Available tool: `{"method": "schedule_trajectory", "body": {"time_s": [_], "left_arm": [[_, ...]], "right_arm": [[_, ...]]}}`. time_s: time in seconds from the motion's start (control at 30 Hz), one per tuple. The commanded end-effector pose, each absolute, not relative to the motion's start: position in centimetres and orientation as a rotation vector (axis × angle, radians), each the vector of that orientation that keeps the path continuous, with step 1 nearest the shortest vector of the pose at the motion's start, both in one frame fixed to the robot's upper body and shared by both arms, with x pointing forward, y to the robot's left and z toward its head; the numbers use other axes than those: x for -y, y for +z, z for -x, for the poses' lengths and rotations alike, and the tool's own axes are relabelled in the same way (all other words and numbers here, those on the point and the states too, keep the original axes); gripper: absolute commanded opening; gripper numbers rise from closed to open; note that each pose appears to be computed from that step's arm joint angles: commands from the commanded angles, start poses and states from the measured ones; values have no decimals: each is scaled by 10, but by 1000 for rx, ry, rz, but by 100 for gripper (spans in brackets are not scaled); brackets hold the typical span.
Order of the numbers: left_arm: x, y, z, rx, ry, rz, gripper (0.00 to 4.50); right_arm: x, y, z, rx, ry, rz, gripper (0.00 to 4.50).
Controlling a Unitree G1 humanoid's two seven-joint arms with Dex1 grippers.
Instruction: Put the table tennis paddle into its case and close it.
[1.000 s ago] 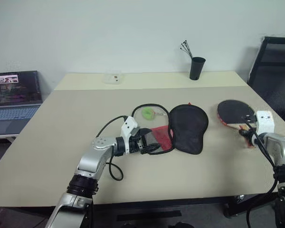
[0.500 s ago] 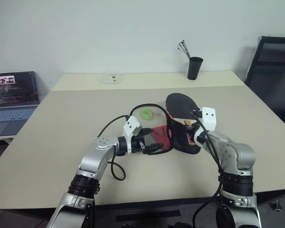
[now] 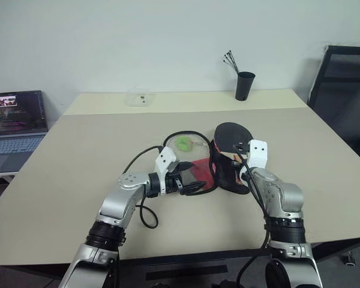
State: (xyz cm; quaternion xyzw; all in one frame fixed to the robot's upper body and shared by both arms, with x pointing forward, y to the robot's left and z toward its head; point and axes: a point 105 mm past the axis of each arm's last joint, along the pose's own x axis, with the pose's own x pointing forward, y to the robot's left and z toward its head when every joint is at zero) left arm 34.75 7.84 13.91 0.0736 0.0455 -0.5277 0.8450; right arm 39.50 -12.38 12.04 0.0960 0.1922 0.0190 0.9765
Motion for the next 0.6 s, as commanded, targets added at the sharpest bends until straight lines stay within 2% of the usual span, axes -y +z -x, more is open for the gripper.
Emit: {"method": "schedule_trajectory", "body": {"time_s": [0.03, 0.5, 0.57, 0.6], "left_arm": [[-76, 149, -345, -50, -1127, -180, 450], [-74, 157, -344, -42, -1122, -185, 450], [-79, 159, -346, -42, -1100, -179, 450], [-82, 160, -347, -42, -1085, -174, 450]], "right_arm": [[118, 140, -396, -304, 49, -180, 109], [119, 123, -395, -355, -3, -230, 109], [119, 124, -396, -346, -8, -230, 181], [119, 126, -396, -337, -6, -227, 203]]}}
